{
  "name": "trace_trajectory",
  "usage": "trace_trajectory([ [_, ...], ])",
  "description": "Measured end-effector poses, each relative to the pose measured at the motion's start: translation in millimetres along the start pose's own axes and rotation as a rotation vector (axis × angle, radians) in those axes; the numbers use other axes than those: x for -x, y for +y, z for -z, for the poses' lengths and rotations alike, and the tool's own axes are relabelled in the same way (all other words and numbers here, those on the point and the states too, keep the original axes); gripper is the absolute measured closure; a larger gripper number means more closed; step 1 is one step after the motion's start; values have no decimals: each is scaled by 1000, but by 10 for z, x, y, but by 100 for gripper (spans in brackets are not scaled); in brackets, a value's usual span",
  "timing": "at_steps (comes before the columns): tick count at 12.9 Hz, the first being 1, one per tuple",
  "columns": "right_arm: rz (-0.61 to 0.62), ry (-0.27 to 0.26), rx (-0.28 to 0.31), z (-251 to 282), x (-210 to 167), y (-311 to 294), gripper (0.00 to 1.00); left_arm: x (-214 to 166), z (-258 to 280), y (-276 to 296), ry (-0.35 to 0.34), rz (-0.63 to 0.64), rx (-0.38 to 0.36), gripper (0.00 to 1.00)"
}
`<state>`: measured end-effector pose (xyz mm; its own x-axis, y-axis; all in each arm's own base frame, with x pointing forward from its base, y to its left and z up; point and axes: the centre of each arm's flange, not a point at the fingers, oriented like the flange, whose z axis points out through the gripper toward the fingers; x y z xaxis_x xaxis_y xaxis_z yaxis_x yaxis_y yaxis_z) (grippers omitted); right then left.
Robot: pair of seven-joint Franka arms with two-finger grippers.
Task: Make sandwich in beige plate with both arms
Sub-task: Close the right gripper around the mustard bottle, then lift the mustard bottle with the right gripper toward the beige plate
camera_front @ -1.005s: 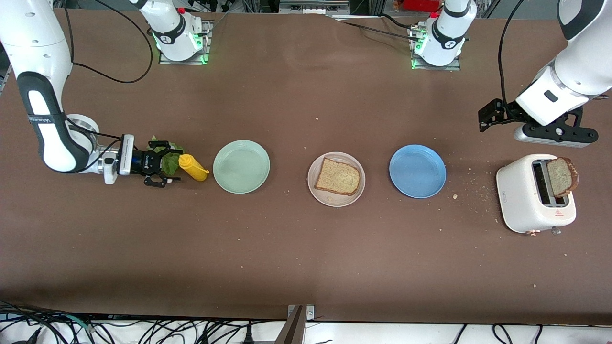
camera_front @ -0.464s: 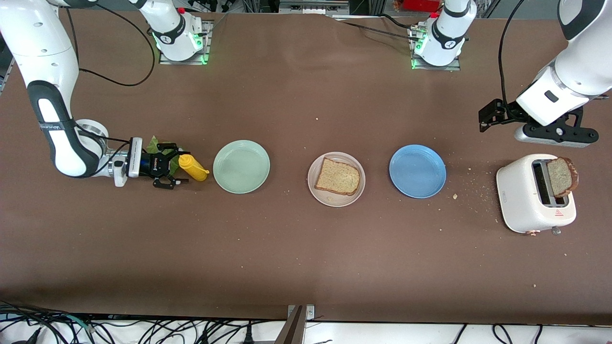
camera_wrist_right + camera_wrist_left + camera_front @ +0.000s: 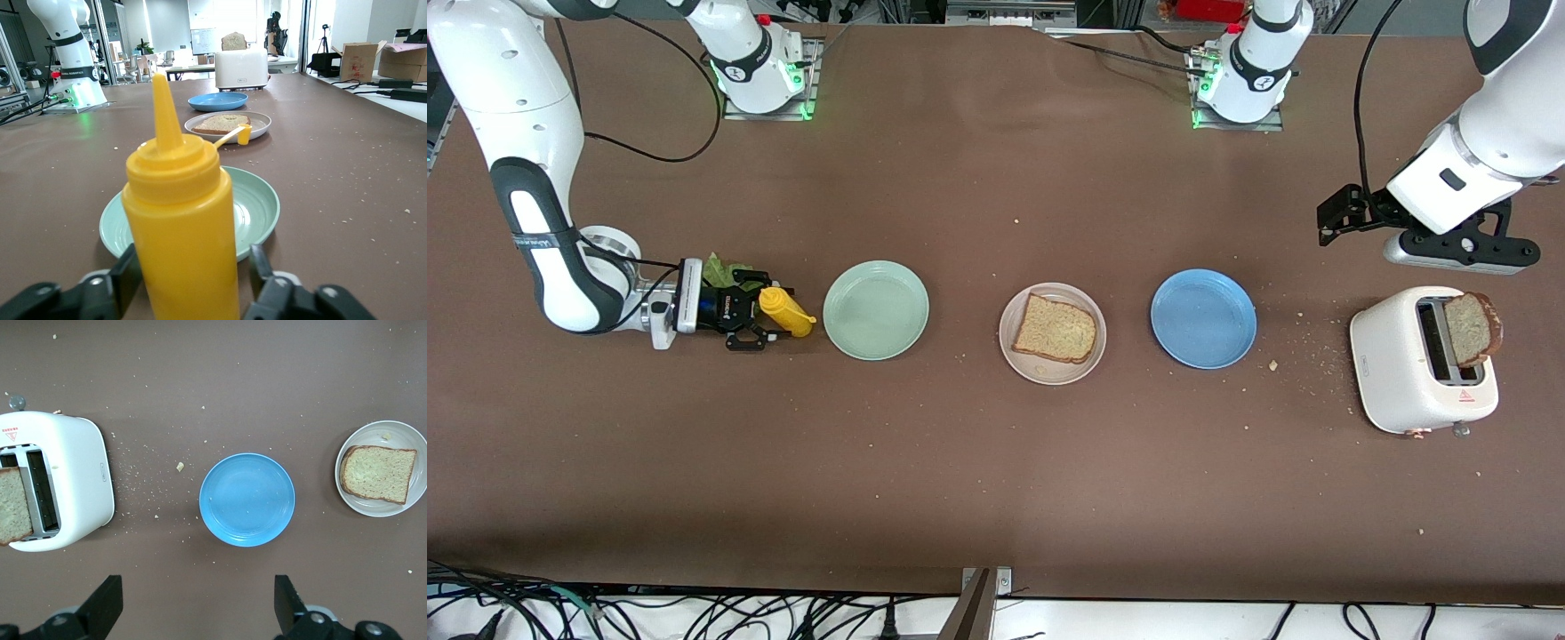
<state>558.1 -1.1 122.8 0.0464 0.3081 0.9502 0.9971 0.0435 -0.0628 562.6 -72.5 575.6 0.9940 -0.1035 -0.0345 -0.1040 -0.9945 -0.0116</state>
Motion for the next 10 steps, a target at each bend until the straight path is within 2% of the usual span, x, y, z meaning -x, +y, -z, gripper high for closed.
trace_trajectory([
  [2, -7, -1, -3, -16, -11, 7, 55, 0, 0, -5, 0, 1, 0, 0],
  [3, -16, -1, -6, -36, -18, 9, 55, 0, 0, -6, 0, 1, 0, 0],
  [6, -51, -7, -22, -98, -47, 22, 82, 0, 0, -6, 0, 1, 0, 0],
  [8, -107, -40, -47, -78, -153, 98, 84, 0, 0, -9, 0, 2, 0, 0],
  [10, -185, -112, -81, 9, -406, 241, 91, 0, 0, -9, 0, 2, 0, 0],
])
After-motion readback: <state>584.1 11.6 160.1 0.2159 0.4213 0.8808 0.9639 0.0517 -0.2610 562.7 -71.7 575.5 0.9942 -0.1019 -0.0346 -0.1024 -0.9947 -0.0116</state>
